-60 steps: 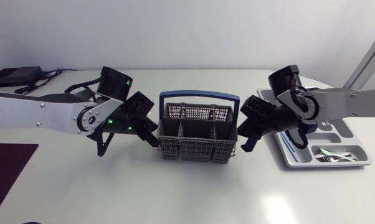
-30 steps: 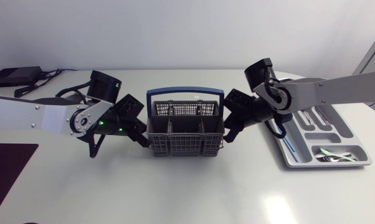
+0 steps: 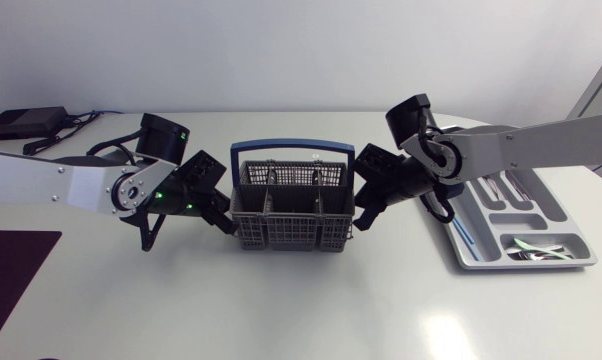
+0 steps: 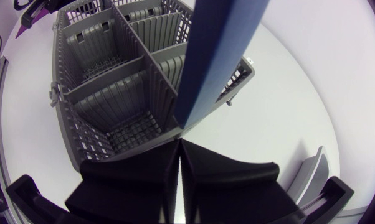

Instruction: Unload the cutlery basket into the drawer organizer.

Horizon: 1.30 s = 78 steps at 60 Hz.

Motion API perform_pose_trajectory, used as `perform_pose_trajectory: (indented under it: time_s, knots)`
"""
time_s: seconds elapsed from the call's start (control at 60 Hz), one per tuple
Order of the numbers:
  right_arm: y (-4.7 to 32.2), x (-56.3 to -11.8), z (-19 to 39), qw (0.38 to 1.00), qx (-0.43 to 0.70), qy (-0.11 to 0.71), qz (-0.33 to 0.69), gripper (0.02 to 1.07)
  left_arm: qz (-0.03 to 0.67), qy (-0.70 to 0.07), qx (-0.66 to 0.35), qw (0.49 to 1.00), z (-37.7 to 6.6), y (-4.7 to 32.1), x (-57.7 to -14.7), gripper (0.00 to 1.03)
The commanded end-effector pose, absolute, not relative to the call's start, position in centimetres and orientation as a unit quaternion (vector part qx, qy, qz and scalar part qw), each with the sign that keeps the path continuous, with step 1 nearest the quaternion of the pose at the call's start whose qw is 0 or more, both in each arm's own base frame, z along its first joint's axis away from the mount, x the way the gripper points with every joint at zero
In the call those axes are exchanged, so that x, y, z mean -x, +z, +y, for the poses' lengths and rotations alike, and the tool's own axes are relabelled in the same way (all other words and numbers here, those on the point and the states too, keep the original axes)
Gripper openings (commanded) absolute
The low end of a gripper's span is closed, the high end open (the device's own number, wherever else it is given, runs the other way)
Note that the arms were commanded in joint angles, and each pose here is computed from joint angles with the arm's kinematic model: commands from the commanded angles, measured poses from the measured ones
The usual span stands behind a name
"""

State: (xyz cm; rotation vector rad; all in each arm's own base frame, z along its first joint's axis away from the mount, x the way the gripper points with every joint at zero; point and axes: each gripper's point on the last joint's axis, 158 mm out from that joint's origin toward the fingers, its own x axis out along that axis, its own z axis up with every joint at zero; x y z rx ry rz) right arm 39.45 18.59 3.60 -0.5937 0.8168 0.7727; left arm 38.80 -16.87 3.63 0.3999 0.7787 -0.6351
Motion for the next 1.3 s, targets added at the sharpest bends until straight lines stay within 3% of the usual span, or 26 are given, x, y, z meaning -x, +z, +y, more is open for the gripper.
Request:
perform_pose_trajectory:
  time_s: [0.0,0.417,0.583,0.7,0.767,0.833,0.85,0.867,0.883,0.917,0.95,0.983,1.183,1.283]
  knots:
    - [2.9,-39.6,18.8,0.805,0.267,0.360,0.389,0.08,0.358,-0.321,-0.193,0.855,-18.1,4.0,-39.2,0.04]
    - [2.6,-39.7,16.0,0.817,0.266,0.326,0.394,0.08,0.364,-0.287,-0.176,0.868,-14.6,4.0,-39.3,0.04]
    - [3.9,-39.4,13.8,0.830,0.260,0.305,0.388,0.09,0.346,-0.267,-0.171,0.883,-12.8,5.9,-39.2,0.04]
    - [5.7,-39.4,11.1,0.848,0.257,0.269,0.377,0.11,0.321,-0.244,-0.165,0.900,-11.0,8.3,-39.0,0.10]
    - [7.2,-39.0,9.3,0.861,0.253,0.247,0.366,0.29,0.306,-0.232,-0.162,0.909,-10.0,9.6,-38.4,0.24]
    - [8.1,-38.4,8.1,0.870,0.249,0.232,0.357,0.53,0.297,-0.230,-0.162,0.912,-9.9,10.2,-38.0,0.37]
    - [8.4,-38.3,7.7,0.872,0.248,0.228,0.355,0.60,0.292,-0.227,-0.161,0.915,-9.7,10.7,-37.8,0.47]
    - [8.6,-38.1,7.4,0.874,0.247,0.224,0.353,0.66,0.293,-0.227,-0.161,0.915,-9.7,10.6,-37.8,0.48]
    - [9.0,-38.0,7.0,0.877,0.246,0.219,0.349,0.74,0.289,-0.224,-0.160,0.917,-9.5,10.9,-37.6,0.60]
    - [9.3,-37.7,6.6,0.880,0.245,0.213,0.346,0.82,0.286,-0.221,-0.159,0.919,-9.3,11.3,-37.5,0.68]
    - [9.7,-37.4,6.0,0.884,0.244,0.205,0.341,0.92,0.279,-0.215,-0.158,0.922,-8.9,11.8,-37.3,0.88]
    - [10.3,-37.1,5.7,0.888,0.244,0.200,0.334,1.03,0.274,-0.210,-0.158,0.925,-8.6,12.2,-37.1,0.99]
    - [13.4,-35.0,3.6,0.909,0.252,0.159,0.291,1.03,0.227,-0.184,-0.159,0.943,-7.5,15.7,-35.8,0.99]
    - [15.0,-34.0,2.1,0.918,0.254,0.130,0.275,1.03,0.245,-0.182,-0.153,0.940,-7.1,15.0,-35.0,0.99]
